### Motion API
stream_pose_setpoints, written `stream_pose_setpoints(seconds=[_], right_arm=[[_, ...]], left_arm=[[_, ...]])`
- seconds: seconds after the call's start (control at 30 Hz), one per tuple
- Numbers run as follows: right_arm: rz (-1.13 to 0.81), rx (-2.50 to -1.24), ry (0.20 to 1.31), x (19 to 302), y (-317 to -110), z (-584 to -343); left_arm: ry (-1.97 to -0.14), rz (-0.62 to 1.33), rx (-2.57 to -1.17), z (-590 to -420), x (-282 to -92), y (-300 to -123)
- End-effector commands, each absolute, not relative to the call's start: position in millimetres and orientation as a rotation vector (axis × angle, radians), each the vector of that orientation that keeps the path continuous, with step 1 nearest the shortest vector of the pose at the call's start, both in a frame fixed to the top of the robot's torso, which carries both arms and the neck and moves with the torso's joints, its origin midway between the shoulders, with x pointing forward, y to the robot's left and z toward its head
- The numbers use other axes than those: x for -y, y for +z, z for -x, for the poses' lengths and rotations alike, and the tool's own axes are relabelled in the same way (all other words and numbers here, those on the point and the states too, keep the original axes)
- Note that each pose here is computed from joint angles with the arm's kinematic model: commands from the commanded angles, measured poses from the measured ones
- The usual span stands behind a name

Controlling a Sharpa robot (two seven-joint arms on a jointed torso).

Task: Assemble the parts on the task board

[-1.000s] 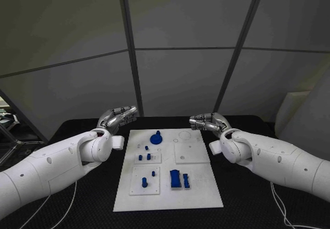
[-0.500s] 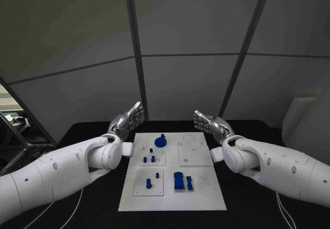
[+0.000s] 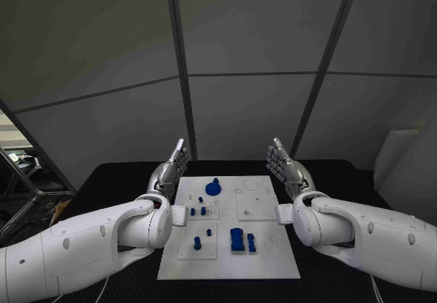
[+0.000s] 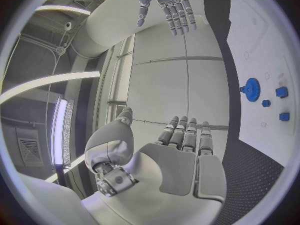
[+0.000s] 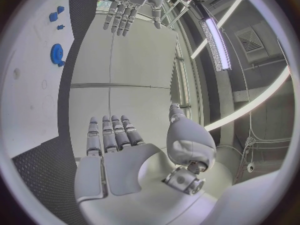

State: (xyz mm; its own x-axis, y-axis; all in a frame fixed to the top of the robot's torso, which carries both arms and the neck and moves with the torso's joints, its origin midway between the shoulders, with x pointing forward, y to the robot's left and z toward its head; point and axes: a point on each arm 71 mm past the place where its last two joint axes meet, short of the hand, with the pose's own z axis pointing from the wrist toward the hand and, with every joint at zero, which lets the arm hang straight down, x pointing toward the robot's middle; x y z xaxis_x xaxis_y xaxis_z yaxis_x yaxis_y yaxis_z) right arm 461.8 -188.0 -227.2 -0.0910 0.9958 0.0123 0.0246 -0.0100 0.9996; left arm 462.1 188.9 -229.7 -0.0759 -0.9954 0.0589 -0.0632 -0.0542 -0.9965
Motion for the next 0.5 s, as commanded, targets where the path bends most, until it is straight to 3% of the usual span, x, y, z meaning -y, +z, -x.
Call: stream_pose_setpoints(seconds=[0.03, 0.5], right_arm=[[-1.209, -1.218, 1.229, 192.4, -224.2, -461.8], [-1.209, -1.218, 1.229, 192.4, -224.2, -461.8]], left_arm=[[-1.229, 1.209, -1.218, -461.8, -192.4, -224.2], [-1.229, 1.209, -1.218, -461.8, -192.4, -224.2]])
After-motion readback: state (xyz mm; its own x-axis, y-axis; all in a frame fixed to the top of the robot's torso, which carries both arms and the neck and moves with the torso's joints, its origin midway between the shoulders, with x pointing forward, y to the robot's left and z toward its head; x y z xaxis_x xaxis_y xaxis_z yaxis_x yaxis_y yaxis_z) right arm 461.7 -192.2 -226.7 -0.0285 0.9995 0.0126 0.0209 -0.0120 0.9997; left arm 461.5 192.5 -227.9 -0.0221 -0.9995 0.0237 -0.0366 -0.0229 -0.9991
